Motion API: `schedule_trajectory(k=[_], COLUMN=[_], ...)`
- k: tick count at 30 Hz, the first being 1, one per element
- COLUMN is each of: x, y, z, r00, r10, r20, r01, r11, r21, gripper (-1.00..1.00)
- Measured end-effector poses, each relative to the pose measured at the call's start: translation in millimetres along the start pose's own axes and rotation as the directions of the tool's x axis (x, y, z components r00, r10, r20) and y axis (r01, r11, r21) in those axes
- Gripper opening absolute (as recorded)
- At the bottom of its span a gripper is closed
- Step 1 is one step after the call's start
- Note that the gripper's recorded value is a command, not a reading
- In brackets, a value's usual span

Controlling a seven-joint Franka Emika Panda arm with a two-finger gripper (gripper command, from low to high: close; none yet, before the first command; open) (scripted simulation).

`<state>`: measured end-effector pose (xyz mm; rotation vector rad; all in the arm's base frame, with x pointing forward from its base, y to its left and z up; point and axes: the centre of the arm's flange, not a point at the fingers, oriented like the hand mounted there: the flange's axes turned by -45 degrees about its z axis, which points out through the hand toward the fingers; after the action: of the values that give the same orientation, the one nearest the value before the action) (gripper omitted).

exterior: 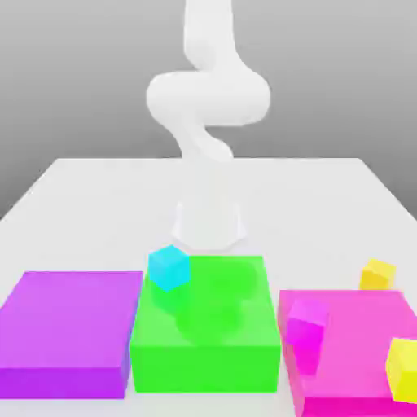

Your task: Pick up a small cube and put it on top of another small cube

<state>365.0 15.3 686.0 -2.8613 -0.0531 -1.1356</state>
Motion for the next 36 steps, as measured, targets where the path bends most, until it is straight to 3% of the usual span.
schedule_trajectory(k=[8, 17, 27, 36], x=[-27.7, -94.6, -206.4, -322.6], y=[-62.9, -152.4, -243.7, -297.3], z=[97.7, 183.7, 242.2, 263.4], r00=[0.984, 0.921, 0.797, 0.652], r10=[-0.096, -0.246, -0.43, -0.584], r20=[0.151, 0.302, 0.424, 0.482], r01=[0.066, 0.134, 0.228, 0.353], r11=[0.978, 0.928, 0.865, 0.798], r21=[0.196, 0.348, 0.447, 0.489], gripper=[0.0, 0.0, 0.0, 0.0])
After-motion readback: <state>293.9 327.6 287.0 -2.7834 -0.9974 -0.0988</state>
